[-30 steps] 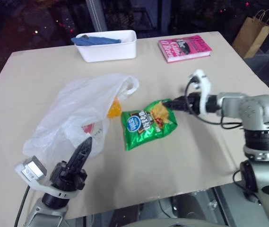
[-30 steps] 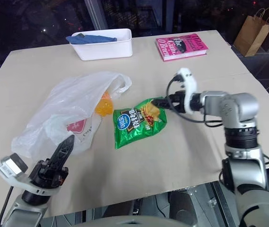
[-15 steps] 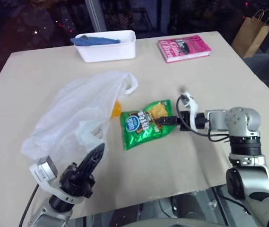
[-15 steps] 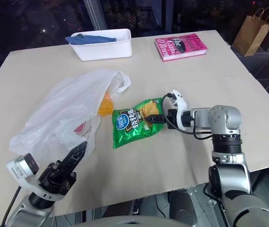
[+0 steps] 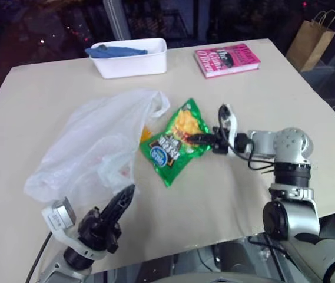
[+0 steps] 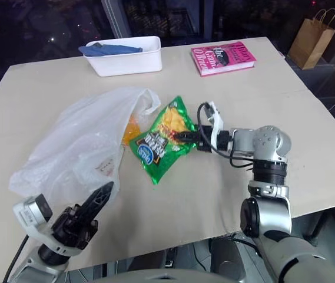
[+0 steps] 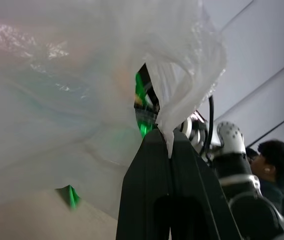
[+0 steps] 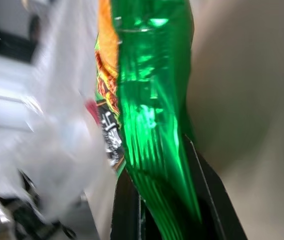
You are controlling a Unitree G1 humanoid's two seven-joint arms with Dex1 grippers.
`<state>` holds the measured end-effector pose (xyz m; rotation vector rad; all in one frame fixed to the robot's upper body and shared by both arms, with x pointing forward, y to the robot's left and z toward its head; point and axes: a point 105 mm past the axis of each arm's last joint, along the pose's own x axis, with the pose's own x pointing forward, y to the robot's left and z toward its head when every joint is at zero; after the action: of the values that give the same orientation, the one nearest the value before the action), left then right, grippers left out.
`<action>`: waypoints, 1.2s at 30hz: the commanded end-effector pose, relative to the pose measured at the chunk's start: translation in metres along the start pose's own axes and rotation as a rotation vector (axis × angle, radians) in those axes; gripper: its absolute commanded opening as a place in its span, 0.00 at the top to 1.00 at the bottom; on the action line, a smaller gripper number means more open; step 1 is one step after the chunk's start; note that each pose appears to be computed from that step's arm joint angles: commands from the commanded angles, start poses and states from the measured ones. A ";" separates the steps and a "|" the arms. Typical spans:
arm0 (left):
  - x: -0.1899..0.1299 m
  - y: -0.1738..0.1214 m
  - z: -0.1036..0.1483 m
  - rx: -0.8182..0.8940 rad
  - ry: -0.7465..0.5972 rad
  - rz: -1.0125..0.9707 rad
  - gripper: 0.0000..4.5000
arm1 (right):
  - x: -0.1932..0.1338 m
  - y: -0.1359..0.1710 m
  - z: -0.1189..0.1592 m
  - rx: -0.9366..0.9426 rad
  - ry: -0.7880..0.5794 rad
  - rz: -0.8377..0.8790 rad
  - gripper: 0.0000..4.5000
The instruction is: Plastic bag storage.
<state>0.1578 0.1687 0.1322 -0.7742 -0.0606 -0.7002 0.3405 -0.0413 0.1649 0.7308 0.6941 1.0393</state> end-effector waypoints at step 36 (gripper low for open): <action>0.027 -0.004 0.005 0.021 -0.043 -0.129 1.00 | 0.137 0.131 -0.091 -0.036 0.422 0.289 0.93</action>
<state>0.1779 0.1585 0.1420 -0.7778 -0.1480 -0.7783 0.3165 0.0796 0.1822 0.5649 0.9082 1.1927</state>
